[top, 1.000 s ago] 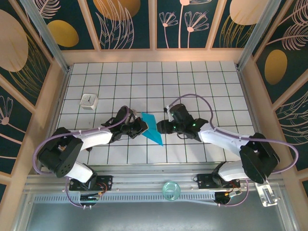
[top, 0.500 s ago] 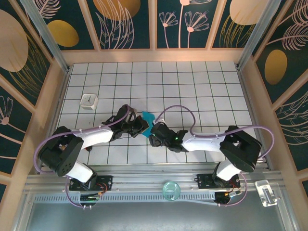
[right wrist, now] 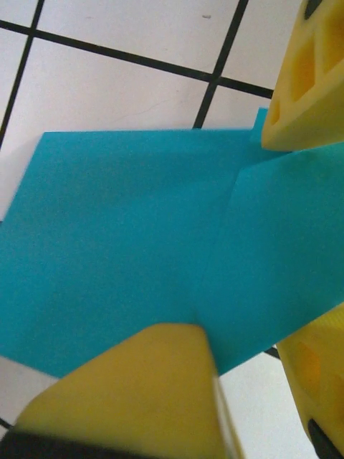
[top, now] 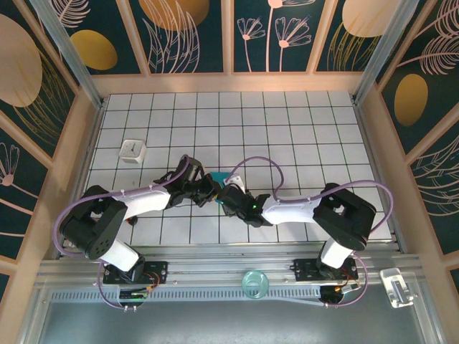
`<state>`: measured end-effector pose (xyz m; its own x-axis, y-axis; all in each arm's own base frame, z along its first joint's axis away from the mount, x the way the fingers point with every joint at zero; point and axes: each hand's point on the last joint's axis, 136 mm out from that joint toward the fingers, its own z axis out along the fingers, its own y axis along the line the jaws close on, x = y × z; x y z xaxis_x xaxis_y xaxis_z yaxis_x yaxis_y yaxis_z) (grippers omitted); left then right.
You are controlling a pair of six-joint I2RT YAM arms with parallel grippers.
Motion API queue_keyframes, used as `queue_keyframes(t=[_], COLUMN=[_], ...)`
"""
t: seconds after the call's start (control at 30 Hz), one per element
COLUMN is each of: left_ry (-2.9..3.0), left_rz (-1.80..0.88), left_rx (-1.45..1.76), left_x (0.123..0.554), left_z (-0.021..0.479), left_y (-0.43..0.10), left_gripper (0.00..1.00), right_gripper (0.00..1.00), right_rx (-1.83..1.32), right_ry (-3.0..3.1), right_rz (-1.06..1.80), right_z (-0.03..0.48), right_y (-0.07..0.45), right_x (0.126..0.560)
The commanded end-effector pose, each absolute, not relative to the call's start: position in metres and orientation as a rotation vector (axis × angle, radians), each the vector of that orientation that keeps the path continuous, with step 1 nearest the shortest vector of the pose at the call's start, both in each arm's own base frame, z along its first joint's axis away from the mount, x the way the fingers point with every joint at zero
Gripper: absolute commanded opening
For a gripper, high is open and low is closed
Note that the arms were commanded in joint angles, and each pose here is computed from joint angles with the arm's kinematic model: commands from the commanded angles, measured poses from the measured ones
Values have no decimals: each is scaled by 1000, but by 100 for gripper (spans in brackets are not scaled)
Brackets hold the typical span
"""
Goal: Fold a paper plane with a square sheet of paper (pick it up from the middle)
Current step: Fourth fold the wing at the center of the table.
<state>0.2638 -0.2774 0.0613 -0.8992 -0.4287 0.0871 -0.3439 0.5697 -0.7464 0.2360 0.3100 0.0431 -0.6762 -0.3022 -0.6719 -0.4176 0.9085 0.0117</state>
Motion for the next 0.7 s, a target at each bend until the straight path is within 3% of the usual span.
queue_keyframes(t=[0.0, 0.67], left_ry=[2751, 2770], left_rz=[-1251, -1229], left_rx=[-760, -719], left_x=[255, 253], left_z=[57, 52], left_y=[-279, -278], left_gripper=[0, 0], right_gripper=[52, 30], right_rx=[-501, -511], right_ry=[2309, 2334], right_rz=[205, 161], right_z=[56, 48], right_y=[321, 315], right_x=[244, 243])
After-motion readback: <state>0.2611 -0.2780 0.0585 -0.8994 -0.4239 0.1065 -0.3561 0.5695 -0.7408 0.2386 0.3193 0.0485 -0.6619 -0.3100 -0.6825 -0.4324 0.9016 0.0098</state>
